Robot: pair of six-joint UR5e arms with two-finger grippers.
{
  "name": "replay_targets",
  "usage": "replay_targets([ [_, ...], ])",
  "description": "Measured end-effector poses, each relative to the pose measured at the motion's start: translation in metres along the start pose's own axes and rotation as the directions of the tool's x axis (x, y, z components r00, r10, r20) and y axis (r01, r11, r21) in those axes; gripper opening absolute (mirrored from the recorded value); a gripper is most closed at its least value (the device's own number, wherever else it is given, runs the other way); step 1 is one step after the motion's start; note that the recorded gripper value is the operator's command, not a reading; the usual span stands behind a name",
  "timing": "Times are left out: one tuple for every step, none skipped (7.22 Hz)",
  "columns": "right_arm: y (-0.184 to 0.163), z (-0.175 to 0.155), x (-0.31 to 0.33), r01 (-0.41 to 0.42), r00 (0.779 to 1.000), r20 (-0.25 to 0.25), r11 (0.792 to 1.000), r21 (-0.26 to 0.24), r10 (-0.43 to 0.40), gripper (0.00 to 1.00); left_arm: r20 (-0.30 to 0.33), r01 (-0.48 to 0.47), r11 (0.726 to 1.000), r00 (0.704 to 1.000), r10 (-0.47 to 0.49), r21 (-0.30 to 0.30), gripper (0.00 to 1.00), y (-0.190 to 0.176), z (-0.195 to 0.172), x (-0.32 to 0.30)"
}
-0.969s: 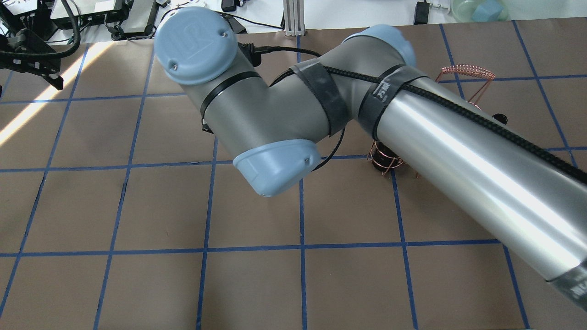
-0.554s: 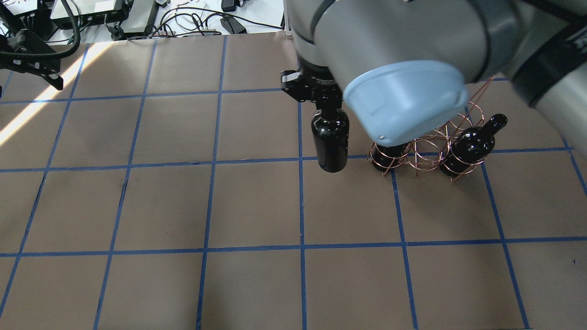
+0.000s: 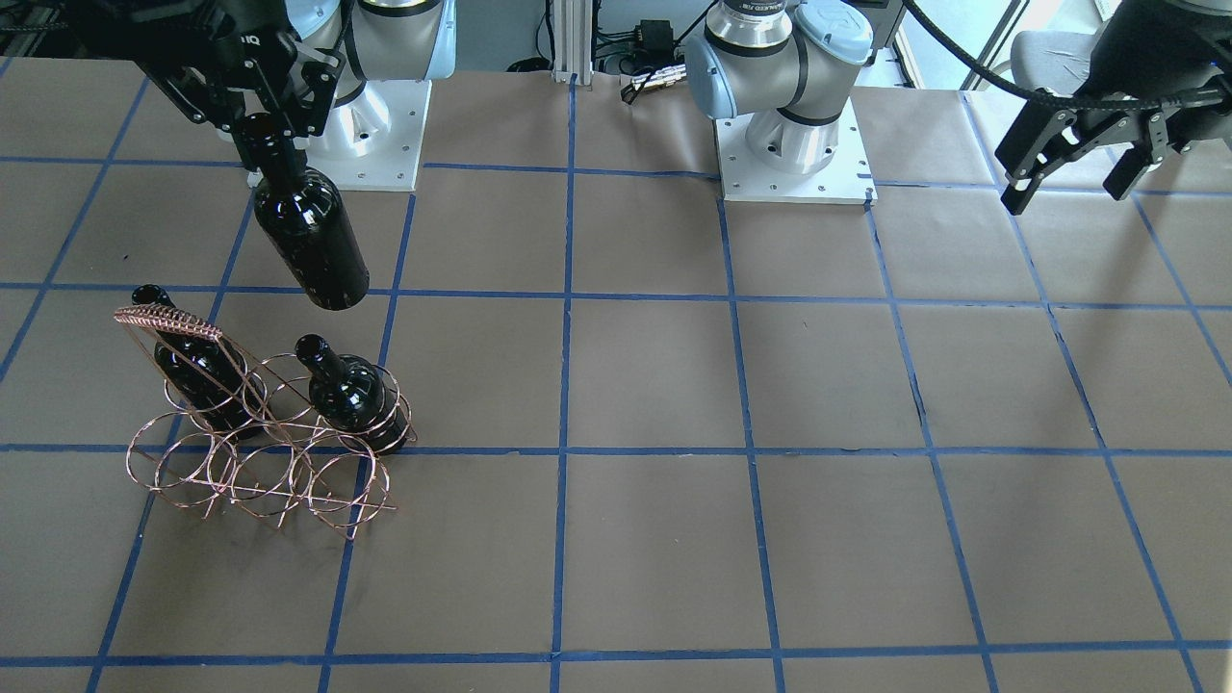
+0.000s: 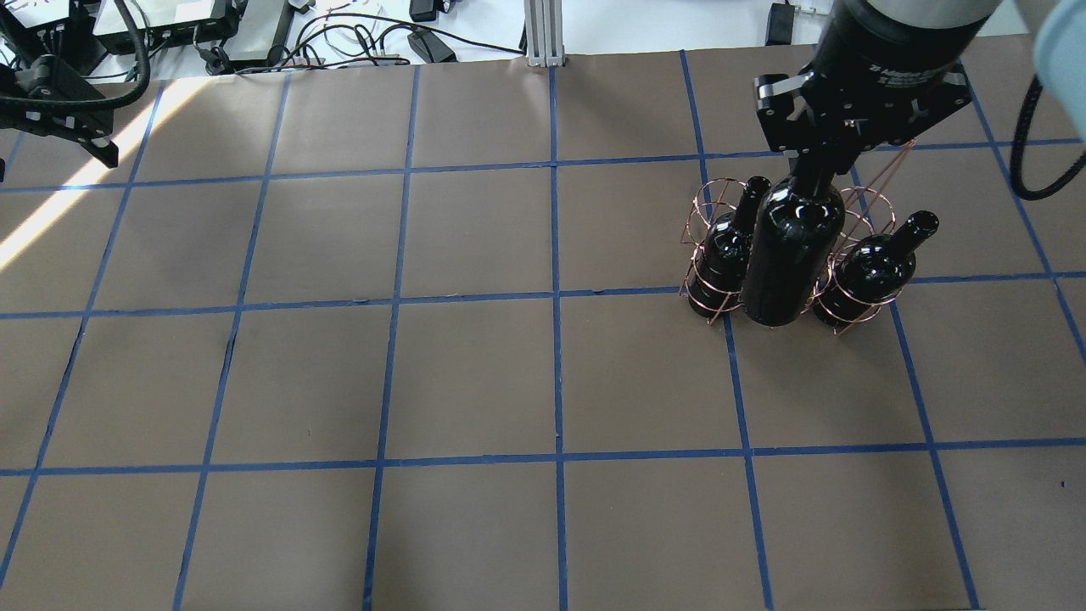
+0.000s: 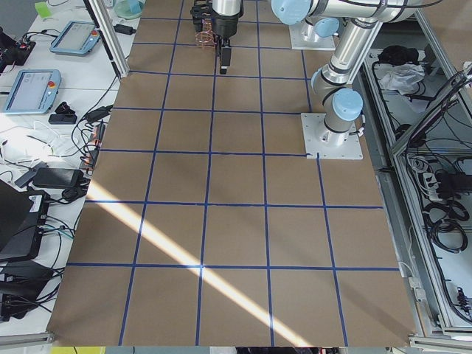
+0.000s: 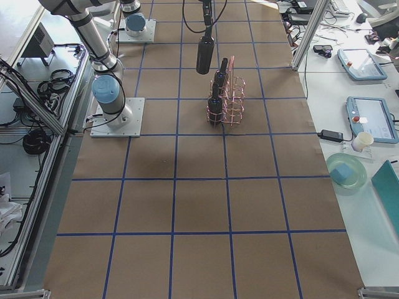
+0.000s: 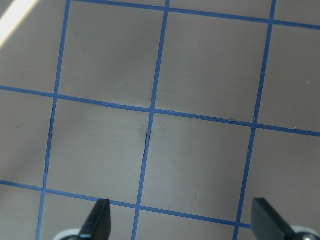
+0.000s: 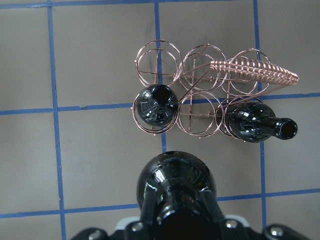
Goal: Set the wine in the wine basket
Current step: 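Lift the bottle with the right gripper and carry it over the wire basket, then lower the bottle into the empty middle slot of the basket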
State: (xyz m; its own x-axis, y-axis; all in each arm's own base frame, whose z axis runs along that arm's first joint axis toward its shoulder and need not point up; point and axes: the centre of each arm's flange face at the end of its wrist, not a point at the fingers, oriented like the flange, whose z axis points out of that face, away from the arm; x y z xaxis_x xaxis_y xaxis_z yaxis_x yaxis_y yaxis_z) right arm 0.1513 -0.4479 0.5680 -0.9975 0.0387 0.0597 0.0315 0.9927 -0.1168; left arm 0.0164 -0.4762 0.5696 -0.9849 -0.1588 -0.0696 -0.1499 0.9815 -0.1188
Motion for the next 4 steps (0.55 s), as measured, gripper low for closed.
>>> replay_targets([
  [-0.005,0.007,0.013,0.018,1.000,0.017,1.000,-0.004,-0.018,0.00,-0.009,-0.002,1.000,1.000,0.002,-0.003,1.00,0.001,0.002,0.004],
  [-0.012,0.018,0.027,0.013,0.999,0.036,1.000,0.004,-0.013,0.00,-0.032,-0.005,1.000,0.999,0.005,-0.009,1.00,0.003,0.005,0.014],
  [-0.018,0.029,0.043,-0.005,0.999,0.045,1.000,0.016,0.004,0.00,-0.056,-0.002,1.000,0.998,0.001,-0.020,1.00,0.009,0.011,0.033],
  [-0.022,0.037,0.053,-0.013,0.999,0.047,1.000,0.024,0.012,0.00,-0.065,0.021,0.999,0.998,-0.023,-0.030,1.00,0.014,0.016,0.061],
])
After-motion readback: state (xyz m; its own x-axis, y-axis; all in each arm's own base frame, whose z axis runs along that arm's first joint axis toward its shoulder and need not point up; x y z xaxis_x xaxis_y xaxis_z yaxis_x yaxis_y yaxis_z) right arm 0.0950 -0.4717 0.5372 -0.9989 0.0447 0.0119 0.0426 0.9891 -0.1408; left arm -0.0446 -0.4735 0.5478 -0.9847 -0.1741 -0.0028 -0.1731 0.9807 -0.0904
